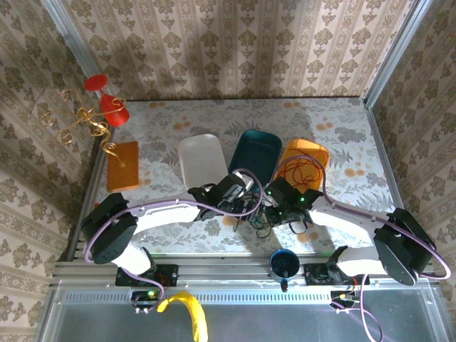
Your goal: Untangle the cables
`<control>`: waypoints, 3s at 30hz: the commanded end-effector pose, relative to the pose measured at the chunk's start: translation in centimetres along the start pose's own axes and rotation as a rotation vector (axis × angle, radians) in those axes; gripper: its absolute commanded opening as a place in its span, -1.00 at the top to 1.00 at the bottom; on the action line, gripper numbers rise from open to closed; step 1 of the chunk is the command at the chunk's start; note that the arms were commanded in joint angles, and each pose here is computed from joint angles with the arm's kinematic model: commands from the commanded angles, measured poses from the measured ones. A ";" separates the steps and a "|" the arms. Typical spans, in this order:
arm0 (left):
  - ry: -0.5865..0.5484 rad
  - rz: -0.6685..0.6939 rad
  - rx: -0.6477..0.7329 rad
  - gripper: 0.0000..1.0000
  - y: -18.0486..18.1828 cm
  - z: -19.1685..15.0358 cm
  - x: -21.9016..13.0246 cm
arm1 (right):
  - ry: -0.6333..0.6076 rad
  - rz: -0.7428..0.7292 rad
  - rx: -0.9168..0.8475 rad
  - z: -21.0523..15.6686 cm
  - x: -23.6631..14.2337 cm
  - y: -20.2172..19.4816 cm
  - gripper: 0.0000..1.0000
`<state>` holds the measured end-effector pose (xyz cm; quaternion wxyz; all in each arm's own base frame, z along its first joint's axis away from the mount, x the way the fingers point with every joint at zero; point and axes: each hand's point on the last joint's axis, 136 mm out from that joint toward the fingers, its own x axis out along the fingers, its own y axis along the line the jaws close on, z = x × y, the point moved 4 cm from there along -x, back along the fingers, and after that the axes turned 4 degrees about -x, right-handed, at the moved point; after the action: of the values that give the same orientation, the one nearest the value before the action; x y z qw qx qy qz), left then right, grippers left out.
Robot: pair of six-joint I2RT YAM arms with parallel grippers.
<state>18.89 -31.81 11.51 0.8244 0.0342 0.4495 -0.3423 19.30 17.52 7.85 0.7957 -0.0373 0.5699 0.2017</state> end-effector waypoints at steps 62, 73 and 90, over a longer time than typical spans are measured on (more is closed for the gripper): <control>0.134 0.220 0.010 1.00 4.8 -6.3 3.6 | -0.798 -0.963 0.516 1.1 -27.7 -15.4 0.80; -0.065 0.298 -0.050 1.00 6.2 -4.1 0.5 | -0.747 -1.182 0.499 0.7 -29.2 -17.0 0.82; -0.096 0.304 -0.068 1.00 6.6 -4.1 -0.3 | -0.697 -1.126 0.674 -1.5 -29.5 -19.9 0.95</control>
<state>19.66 -25.32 7.22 0.8840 0.0642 0.4163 -0.2027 17.10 -9.58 29.96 0.8644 -0.0417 0.2295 -0.4453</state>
